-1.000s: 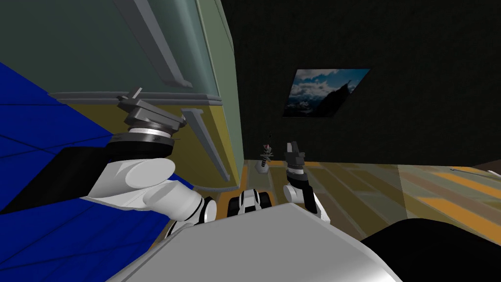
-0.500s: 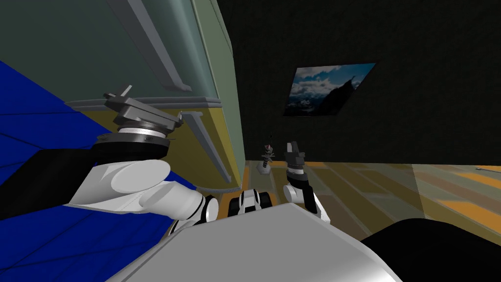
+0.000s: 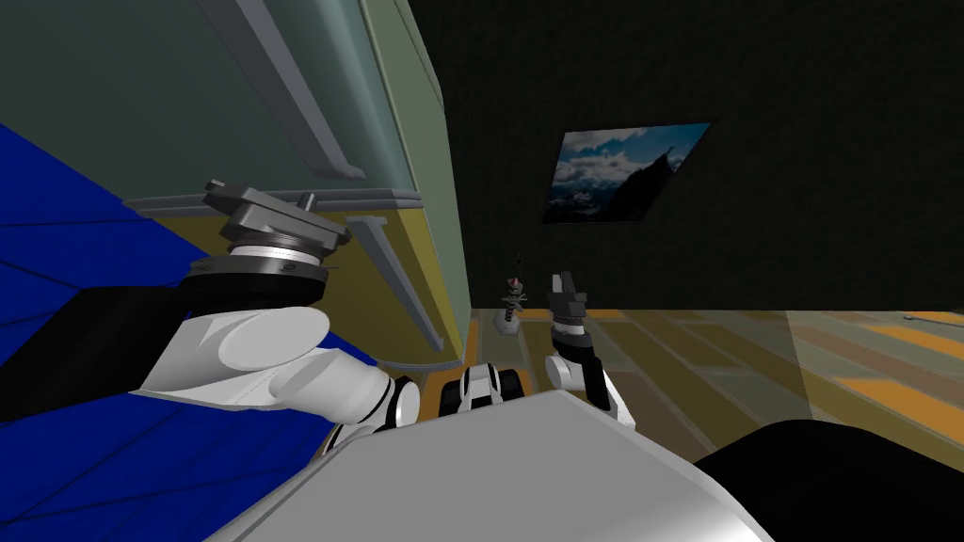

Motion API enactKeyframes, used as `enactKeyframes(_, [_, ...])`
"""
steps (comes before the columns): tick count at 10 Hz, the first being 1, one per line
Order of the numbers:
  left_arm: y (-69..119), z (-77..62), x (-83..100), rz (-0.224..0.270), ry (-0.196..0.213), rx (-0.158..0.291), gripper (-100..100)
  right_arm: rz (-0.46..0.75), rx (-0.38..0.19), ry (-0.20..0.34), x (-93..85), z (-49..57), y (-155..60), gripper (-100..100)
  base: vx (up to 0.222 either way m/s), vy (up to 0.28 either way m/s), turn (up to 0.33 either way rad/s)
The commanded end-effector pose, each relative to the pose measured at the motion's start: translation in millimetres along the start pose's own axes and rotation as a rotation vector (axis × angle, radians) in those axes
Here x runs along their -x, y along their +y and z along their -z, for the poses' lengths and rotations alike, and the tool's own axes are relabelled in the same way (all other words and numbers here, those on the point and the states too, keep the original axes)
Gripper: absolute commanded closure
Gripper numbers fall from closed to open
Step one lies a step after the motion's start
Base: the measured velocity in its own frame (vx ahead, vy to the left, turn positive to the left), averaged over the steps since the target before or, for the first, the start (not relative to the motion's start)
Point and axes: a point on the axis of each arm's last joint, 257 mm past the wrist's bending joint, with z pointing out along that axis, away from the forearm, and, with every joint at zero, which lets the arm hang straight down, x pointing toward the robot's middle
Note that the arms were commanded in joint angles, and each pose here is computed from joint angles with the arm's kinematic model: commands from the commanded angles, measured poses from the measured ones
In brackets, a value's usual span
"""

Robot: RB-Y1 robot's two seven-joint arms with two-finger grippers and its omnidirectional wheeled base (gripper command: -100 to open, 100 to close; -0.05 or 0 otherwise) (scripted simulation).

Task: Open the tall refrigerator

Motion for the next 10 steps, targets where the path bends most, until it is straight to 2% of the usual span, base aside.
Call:
enactKeyframes(1, [9.3,-7.7,6.1,-0.040,0.001,0.027,-100,0.000,0.000,0.000,0.0,0.0,0,0,-0.004,-0.007,-0.002])
enactKeyframes(4, [22.8,-20.1,17.4,-0.108,0.000,0.068,-100,0.000,0.000,0.000,0.0,0.0,0,0,-0.002,-0.003,0.008])
enactKeyframes(8, [29.0,-27.9,23.3,-0.152,0.003,0.088,-100,0.000,0.000,0.000,0.1,0.0,0,0,-0.002,-0.006,0.002])
enactKeyframes(9, [21.4,-26.4,15.2,-0.115,0.011,0.073,-100,0.000,0.000,0.000,0.0,0.0,0,0,-0.002,-0.041,0.004])
enactKeyframes(10, [19.9,-26.4,13.6,-0.105,0.012,0.072,-100,0.000,0.000,0.000,0.1,0.1,0,0,0.006,-0.030,0.018])
